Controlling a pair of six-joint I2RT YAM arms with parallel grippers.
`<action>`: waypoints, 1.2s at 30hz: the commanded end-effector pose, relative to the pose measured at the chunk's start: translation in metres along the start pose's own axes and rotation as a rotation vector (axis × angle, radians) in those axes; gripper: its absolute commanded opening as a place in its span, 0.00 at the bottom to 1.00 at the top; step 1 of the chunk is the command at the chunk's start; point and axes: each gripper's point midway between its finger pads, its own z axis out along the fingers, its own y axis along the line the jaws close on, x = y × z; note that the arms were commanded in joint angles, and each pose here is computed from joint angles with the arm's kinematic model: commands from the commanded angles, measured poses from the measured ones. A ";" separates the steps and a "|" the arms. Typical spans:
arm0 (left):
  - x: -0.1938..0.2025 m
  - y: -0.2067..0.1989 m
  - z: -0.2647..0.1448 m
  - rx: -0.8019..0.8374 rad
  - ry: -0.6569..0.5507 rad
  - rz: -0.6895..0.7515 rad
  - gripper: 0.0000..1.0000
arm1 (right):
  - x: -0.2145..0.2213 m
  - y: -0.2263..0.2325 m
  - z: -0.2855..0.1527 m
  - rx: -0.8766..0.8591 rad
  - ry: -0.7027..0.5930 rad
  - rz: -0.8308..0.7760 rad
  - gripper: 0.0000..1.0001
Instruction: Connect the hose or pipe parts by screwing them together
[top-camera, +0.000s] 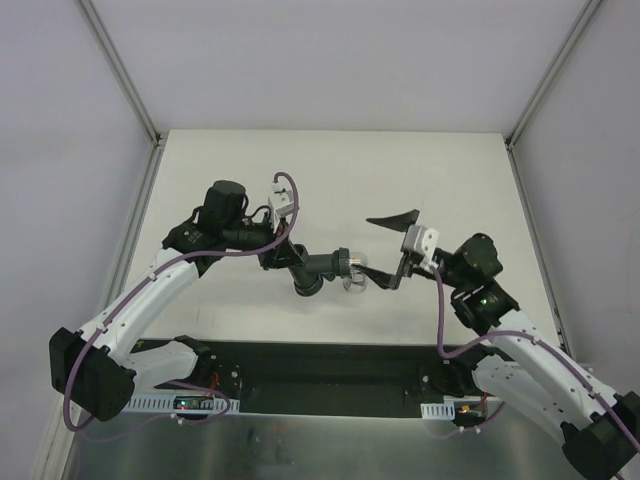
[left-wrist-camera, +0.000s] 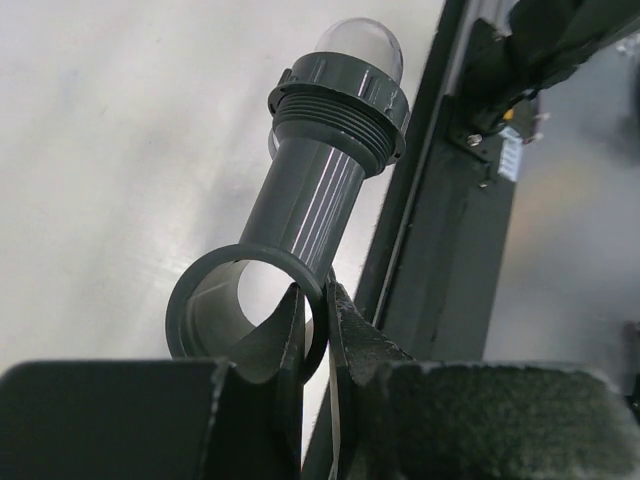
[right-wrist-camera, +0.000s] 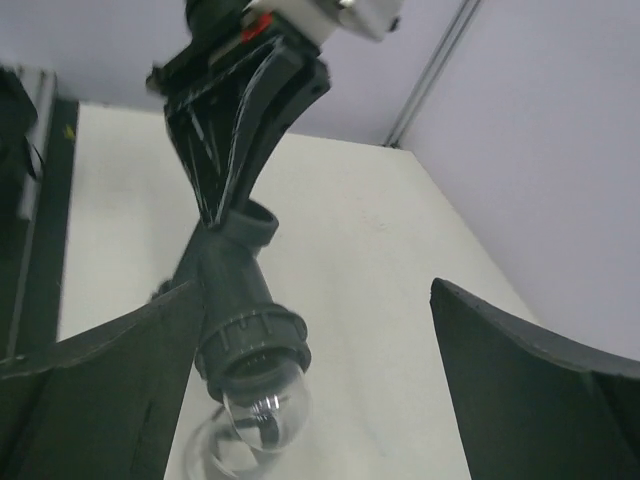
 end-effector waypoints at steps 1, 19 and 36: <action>-0.041 -0.043 -0.017 0.173 -0.075 -0.079 0.00 | 0.016 0.013 -0.008 -0.085 0.143 -0.433 0.97; -0.040 -0.049 -0.021 0.240 0.002 -0.182 0.00 | 0.060 0.042 0.015 -0.257 0.411 -0.669 0.73; -0.009 -0.031 0.008 0.063 0.066 0.300 0.00 | 0.061 0.063 0.048 -0.231 0.335 0.099 0.29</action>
